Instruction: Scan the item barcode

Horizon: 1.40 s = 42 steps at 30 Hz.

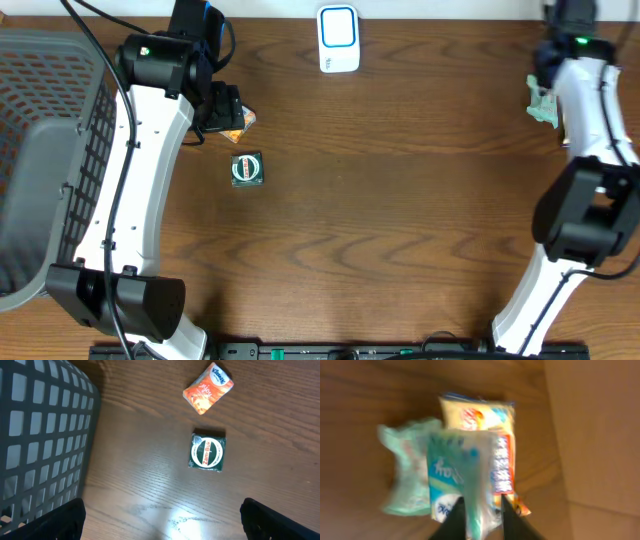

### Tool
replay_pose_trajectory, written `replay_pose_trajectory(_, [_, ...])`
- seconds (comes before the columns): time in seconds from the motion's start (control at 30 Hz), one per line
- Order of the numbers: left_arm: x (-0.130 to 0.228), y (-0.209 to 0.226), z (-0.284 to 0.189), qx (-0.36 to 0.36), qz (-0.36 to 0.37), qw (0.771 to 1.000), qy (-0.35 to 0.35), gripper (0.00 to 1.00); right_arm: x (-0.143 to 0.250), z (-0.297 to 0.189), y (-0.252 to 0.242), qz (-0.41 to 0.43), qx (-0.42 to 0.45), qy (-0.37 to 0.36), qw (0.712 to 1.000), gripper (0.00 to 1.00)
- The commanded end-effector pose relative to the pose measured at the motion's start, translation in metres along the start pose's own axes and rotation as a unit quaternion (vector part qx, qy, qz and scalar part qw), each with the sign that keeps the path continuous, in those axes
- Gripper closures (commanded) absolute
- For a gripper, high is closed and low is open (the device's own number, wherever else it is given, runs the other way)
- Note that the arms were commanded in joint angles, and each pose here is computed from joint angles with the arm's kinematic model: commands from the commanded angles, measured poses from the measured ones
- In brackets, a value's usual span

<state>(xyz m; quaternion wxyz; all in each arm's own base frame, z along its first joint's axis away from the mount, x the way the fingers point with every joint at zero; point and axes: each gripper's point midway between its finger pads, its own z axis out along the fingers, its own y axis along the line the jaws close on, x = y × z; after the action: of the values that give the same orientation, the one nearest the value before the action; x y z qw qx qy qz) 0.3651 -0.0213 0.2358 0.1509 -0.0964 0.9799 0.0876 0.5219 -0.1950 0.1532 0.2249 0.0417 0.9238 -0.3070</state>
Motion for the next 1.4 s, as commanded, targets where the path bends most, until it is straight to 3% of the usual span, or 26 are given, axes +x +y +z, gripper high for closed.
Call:
replay_pose_trajectory(0.0, [0.000, 0.002, 0.003, -0.010, 0.006, 1.000, 0.002, 0.03, 0.009, 0.002, -0.018, 0.055, 0.001, 0.012, 0.998, 0.69])
replay_pose_trajectory(0.07, [0.000, 0.002, 0.003, -0.010, 0.006, 1.000, 0.002, 0.02, 0.014, 0.006, -0.020, 0.060, -0.014, 0.018, 0.998, 0.54])
replay_pose_trajectory(0.17, [0.000, 0.002, 0.003, -0.010, 0.006, 1.000, 0.002, 0.02, 0.013, 0.007, -0.006, 0.086, -0.067, 0.013, 0.994, 0.11])
replay_pose_trajectory(0.23, [0.000, 0.002, 0.003, -0.010, 0.006, 1.000, 0.002, 0.02, 0.007, 0.001, 0.021, 0.100, -0.144, 0.004, 0.985, 0.01])
replay_pose_trajectory(0.4, [0.000, 0.002, 0.003, -0.010, 0.006, 1.000, 0.002, 0.03, -0.007, -0.040, 0.093, 0.117, -0.358, -0.013, 0.926, 0.01])
replay_pose_trajectory(0.43, [0.000, 0.002, 0.003, -0.010, 0.006, 1.000, 0.002, 0.03, -0.013, -0.068, 0.121, 0.121, -0.448, -0.017, 0.886, 0.01])
replay_pose_trajectory(0.5, [0.000, 0.002, 0.003, -0.010, 0.006, 1.000, 0.002, 0.03, -0.016, -0.102, 0.147, 0.111, -0.533, -0.021, 0.838, 0.01])
replay_pose_trajectory(0.57, [0.000, 0.002, 0.003, -0.010, 0.006, 1.000, 0.002, 0.02, -0.017, -0.132, 0.168, 0.098, -0.593, -0.019, 0.799, 0.01])
replay_pose_trajectory(0.67, [0.000, 0.002, 0.003, -0.010, 0.006, 1.000, 0.002, 0.02, -0.013, -0.166, 0.197, 0.073, -0.639, -0.008, 0.766, 0.01])
replay_pose_trajectory(1.0, [0.000, 0.002, 0.003, -0.010, 0.006, 1.000, 0.002, 0.02, 0.019, -0.251, 0.292, -0.040, -0.676, 0.028, 0.735, 0.01])
replay_pose_trajectory(1.27, [0.000, 0.002, 0.003, -0.010, 0.006, 1.000, 0.002, 0.02, 0.048, -0.274, 0.349, -0.138, -0.594, 0.016, 0.792, 0.01])
replay_pose_trajectory(1.37, [0.000, 0.002, 0.003, -0.010, 0.006, 1.000, 0.002, 0.02, 0.055, -0.285, 0.364, -0.164, -0.578, 0.005, 0.799, 0.01])
